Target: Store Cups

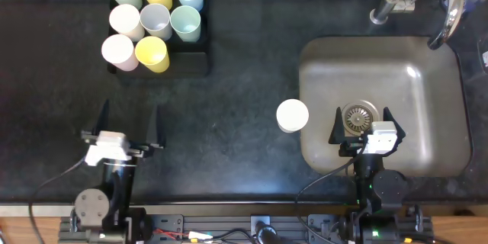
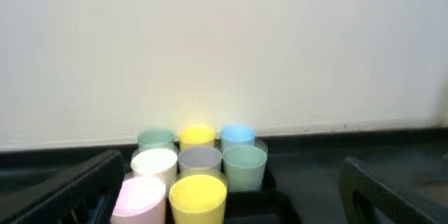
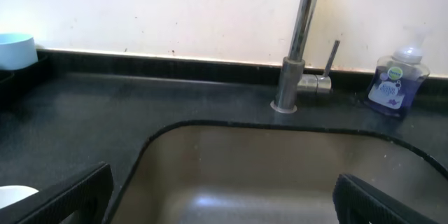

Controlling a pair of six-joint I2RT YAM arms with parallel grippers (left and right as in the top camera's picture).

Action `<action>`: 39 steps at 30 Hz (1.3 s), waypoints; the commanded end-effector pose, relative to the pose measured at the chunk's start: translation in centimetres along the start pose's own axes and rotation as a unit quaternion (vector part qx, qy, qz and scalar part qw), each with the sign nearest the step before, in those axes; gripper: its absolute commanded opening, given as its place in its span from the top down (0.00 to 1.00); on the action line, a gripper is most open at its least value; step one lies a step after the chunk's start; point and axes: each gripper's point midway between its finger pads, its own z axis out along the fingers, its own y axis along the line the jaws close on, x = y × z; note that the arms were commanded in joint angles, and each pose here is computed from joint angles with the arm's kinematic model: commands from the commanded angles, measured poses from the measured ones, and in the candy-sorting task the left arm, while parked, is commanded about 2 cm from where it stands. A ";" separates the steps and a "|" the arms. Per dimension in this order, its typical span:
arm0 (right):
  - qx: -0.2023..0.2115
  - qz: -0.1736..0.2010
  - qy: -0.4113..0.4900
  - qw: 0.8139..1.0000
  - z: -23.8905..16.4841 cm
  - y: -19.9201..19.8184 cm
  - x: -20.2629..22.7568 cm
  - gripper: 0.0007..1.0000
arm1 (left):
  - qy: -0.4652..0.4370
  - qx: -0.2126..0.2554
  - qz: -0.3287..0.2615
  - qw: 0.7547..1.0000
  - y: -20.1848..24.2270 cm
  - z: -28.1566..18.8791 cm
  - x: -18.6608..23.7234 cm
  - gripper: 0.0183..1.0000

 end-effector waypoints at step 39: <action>-0.002 0.000 -0.006 1.000 0.0 0.1 -0.2 0.00 | 0.133 0.009 0.043 0.990 -0.2 -1.0 7.4 0.00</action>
